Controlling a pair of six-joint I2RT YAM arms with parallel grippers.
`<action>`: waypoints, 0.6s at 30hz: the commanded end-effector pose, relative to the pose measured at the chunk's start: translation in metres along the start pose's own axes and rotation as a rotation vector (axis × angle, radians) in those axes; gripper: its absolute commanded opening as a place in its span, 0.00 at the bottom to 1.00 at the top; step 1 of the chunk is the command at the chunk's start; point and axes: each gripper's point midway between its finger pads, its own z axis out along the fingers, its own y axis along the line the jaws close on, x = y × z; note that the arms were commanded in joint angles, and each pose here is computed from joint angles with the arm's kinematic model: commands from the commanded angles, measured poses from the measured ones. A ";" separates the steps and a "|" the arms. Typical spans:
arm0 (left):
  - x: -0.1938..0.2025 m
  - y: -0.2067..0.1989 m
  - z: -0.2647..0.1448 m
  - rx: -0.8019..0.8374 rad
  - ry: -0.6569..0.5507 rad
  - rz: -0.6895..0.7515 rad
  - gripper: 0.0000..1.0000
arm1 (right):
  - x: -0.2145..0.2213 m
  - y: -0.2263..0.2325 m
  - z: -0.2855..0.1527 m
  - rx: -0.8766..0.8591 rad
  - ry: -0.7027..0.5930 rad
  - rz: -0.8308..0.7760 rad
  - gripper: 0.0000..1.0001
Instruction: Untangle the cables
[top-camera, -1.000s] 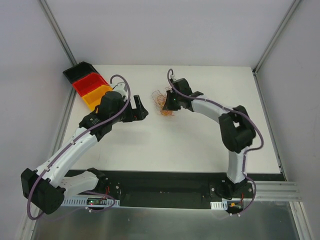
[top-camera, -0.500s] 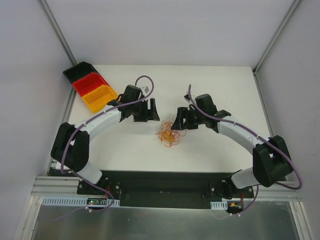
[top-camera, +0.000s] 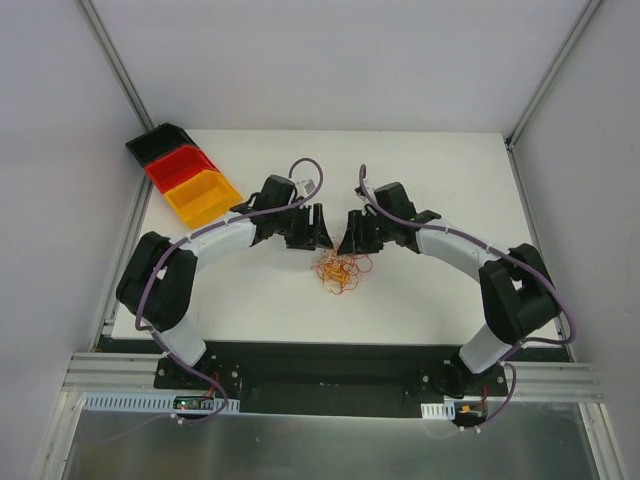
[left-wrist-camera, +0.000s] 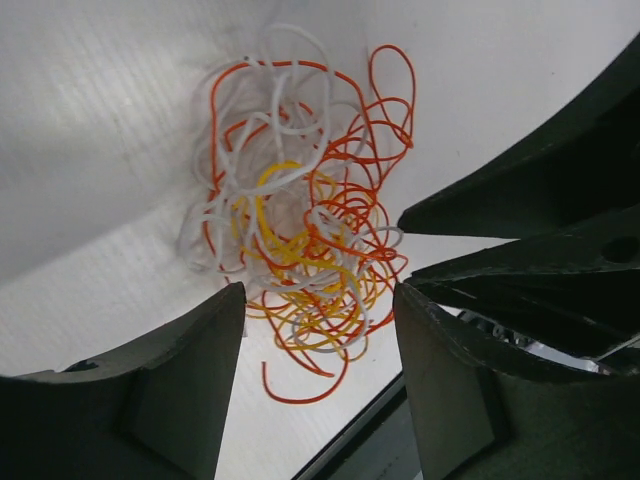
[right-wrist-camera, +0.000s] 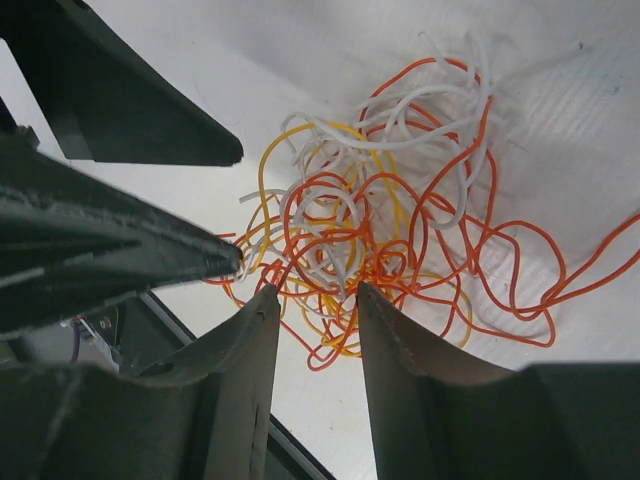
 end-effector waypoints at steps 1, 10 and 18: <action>0.001 -0.029 0.009 0.102 0.007 0.008 0.62 | -0.013 0.021 -0.001 -0.059 -0.052 -0.019 0.40; -0.009 -0.011 0.016 -0.011 -0.044 -0.023 0.54 | -0.004 0.012 0.011 -0.035 -0.049 0.018 0.40; -0.017 0.004 0.013 -0.080 -0.087 -0.093 0.59 | 0.001 0.007 0.010 -0.012 -0.063 0.007 0.14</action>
